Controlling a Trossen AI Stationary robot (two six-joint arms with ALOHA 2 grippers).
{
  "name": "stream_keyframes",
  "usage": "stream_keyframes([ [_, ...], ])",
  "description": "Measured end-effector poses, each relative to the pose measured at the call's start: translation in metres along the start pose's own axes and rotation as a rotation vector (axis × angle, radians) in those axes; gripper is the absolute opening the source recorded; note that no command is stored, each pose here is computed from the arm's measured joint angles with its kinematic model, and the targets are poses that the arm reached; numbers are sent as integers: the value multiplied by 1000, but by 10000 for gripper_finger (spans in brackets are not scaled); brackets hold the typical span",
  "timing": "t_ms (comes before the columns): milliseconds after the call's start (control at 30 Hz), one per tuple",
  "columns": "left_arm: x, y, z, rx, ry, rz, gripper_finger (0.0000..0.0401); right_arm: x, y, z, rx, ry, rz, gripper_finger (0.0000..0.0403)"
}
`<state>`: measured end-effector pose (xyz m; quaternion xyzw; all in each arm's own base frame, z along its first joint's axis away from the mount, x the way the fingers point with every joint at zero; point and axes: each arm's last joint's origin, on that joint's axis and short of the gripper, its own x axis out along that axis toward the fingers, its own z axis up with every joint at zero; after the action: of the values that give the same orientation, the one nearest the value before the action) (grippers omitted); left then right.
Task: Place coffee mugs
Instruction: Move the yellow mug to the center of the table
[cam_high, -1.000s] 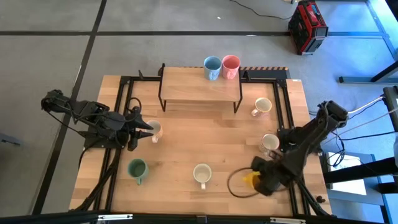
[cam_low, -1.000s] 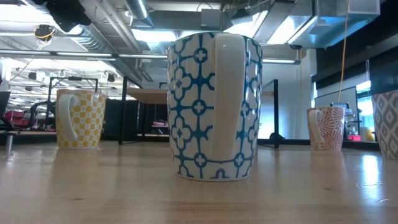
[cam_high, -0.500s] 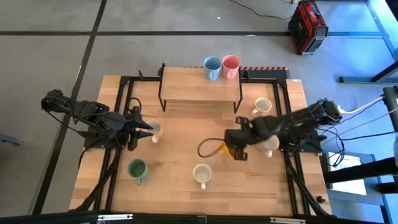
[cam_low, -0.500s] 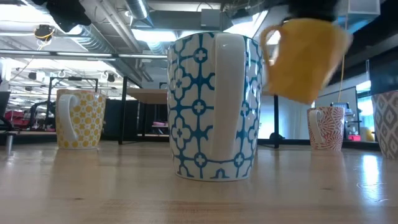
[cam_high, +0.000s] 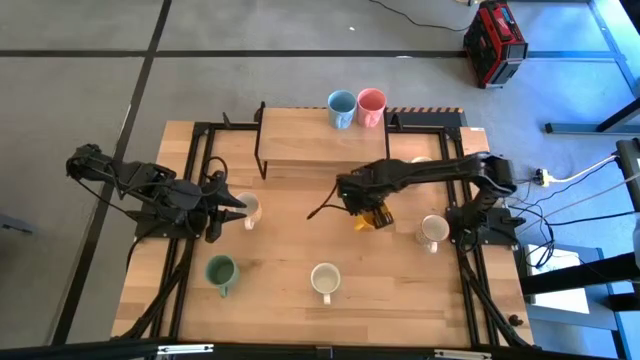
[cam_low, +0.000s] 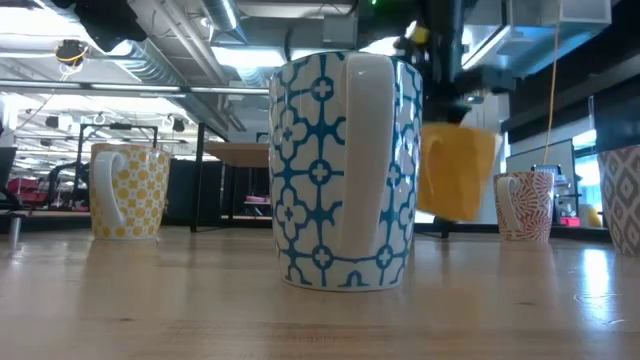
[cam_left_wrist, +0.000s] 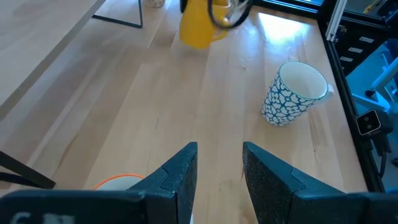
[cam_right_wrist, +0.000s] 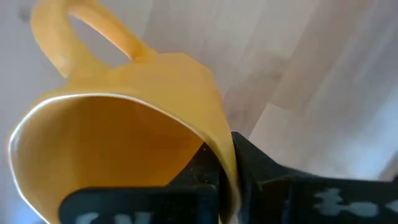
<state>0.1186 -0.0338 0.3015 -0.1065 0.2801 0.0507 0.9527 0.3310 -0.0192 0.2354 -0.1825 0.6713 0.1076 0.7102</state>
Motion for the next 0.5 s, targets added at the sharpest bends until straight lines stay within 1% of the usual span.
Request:
stream_keyframes([
  [133,0,0,0,0,0,0,123,23,-5,6,-94,43,38,1],
  [233,0,0,0,0,0,1,123,32,-5,11,-138,37,61,1],
  [367,0,0,0,0,-1,1,123,35,-5,12,-138,33,86,2],
  [500,0,0,0,0,-1,1,123,36,-5,14,-118,25,76,24],
])
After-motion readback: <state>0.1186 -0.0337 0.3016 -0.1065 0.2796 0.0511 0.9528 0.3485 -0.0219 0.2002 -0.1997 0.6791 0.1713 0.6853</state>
